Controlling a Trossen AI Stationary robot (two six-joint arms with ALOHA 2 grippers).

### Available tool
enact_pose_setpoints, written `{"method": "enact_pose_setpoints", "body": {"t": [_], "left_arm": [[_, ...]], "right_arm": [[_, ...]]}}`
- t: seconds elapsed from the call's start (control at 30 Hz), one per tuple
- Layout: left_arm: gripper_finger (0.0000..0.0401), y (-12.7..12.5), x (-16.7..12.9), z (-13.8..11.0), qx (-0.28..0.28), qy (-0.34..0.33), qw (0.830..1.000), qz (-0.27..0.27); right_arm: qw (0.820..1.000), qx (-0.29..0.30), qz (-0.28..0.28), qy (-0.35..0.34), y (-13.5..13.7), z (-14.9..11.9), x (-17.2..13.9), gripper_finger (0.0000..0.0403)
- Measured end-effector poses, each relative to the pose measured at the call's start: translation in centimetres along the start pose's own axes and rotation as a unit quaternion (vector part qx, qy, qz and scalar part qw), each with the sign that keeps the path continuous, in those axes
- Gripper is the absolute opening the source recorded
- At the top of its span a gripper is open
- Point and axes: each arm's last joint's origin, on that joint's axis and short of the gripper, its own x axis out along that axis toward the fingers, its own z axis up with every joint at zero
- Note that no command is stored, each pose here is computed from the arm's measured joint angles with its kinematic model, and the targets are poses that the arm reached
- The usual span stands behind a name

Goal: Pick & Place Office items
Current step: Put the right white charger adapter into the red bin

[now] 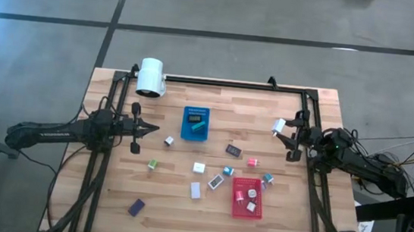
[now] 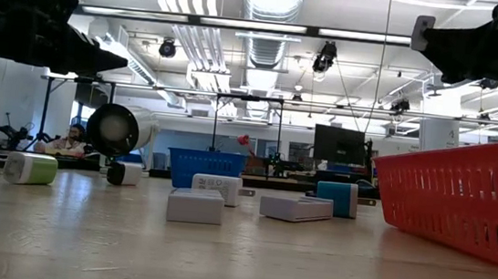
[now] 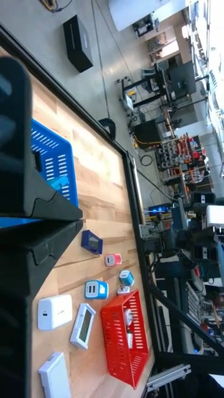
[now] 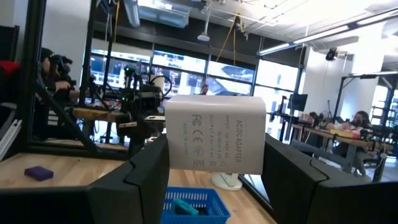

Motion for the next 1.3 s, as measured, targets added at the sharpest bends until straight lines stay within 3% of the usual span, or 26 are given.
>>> {"method": "enact_pose_setpoints", "body": {"t": [0.27, 0.4, 0.6, 0.8, 1.07, 1.17, 1.3], "left_arm": [[0.0012, 0.1, 0.0, 0.0, 0.004, 0.001, 1.000, 0.008], [0.0013, 0.1, 0.0, 0.0, 0.004, 0.001, 1.000, 0.012], [0.0014, 0.1, 0.0, 0.0, 0.003, 0.001, 1.000, 0.012], [0.0014, 0.1, 0.0, 0.0, 0.002, 0.002, 1.000, 0.012], [0.0012, 0.1, 0.0, 0.0, -0.001, 0.003, 1.000, 0.013], [0.0012, 0.1, 0.0, 0.0, -0.001, 0.003, 1.000, 0.013], [0.0013, 0.1, 0.0, -0.1, -0.002, 0.006, 1.000, 0.012]], "right_arm": [[1.000, 0.002, 0.004, 0.000, 0.0, 0.0, 0.0, 0.0203], [0.998, 0.012, 0.053, -0.026, 0.3, 0.5, 0.0, 0.0203], [0.994, 0.035, 0.092, -0.043, 0.3, 3.3, 0.3, 0.0203], [0.990, 0.052, 0.114, 0.060, 0.4, 6.2, 1.9, 0.0203], [0.970, 0.043, 0.162, 0.174, 1.8, 9.6, 6.1, 0.0203], [0.953, 0.030, 0.185, 0.240, 3.3, 10.2, 7.6, 0.0203], [0.914, 0.010, 0.207, 0.348, 6.1, 10.2, 9.1, 0.0203]]}}
